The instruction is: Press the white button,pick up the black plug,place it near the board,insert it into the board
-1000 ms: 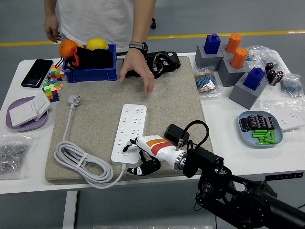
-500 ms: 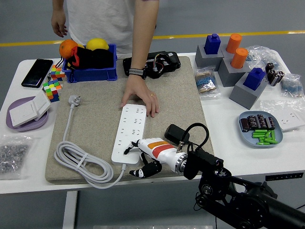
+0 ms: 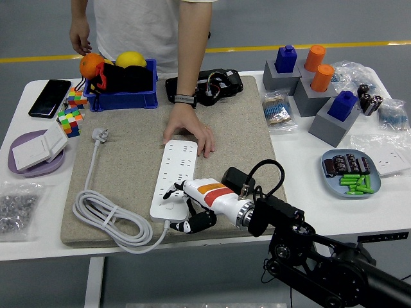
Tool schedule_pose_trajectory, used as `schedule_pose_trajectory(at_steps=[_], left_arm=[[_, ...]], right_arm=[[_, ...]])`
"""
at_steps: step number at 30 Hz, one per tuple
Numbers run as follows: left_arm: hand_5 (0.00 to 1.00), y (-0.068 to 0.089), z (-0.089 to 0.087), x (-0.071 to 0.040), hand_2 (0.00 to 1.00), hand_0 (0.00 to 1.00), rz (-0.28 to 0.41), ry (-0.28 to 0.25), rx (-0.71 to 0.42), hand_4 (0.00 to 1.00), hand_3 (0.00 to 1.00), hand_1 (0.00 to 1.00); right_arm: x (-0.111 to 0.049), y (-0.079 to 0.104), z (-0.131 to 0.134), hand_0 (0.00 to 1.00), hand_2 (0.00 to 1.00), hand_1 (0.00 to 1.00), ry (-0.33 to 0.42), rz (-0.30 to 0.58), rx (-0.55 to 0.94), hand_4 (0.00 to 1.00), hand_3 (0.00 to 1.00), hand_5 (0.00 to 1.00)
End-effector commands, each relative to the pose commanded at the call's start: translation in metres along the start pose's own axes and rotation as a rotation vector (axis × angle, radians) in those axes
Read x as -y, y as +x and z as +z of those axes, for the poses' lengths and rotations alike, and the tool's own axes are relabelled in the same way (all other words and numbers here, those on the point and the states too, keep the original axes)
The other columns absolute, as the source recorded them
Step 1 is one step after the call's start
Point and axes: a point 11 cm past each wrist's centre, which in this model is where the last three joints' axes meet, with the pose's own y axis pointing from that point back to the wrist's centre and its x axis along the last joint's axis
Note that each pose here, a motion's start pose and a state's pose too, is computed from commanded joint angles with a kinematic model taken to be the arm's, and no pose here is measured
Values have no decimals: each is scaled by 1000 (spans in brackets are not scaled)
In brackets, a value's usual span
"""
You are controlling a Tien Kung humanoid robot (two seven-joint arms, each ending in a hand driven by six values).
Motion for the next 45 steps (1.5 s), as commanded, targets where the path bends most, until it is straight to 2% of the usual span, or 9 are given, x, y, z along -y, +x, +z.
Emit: schedule_pose_trajectory(at_steps=[9, 10, 15, 16, 20, 21, 33, 34, 45], left_arm=[[95, 0, 1, 0, 634, 650, -1, -3, -1, 528, 677, 640], [94, -1, 1, 0, 635, 651, -1, -3, -2, 528, 677, 640], [94, -2, 1, 0, 635, 651, -3, -3, -5, 528, 677, 640], [94, -2, 1, 0, 633, 650, -3, -4, -6, 528, 677, 640], [94, -2, 2, 0, 633, 650, -4, -5, -5, 528, 677, 640], [95, -3, 2, 0, 633, 650, -4, -5, -6, 529, 677, 640], [95, -5, 3, 0, 633, 650, -8, -8, -7, 528, 677, 640], [99, -5, 3, 0, 633, 650, -8, -8, -7, 530, 678, 640], [96, -6, 3, 0, 633, 649, -10, -7, 0, 529, 677, 640]], right_arm=[[-9, 40, -3, 2, 177, 2, 78, 172, 81, 843, 688, 298], [-11, 47, 1, 130, 233, 113, 80, 205, 98, 828, 676, 295], [-20, 63, 14, 130, 233, 113, 85, 297, 134, 828, 676, 295], [-21, 65, 15, 474, 528, 476, 86, 307, 137, 846, 656, 282], [-32, 74, 32, 474, 528, 476, 63, 367, 143, 846, 656, 282], [-33, 75, 35, 747, 732, 731, 57, 371, 144, 867, 668, 255], [-54, 68, 85, 807, 774, 790, -96, 386, 164, 872, 605, 241], [-55, 66, 88, 812, 763, 791, -104, 384, 165, 875, 508, 234], [-64, 41, 113, 802, 752, 779, -182, 333, 183, 870, 518, 227]])
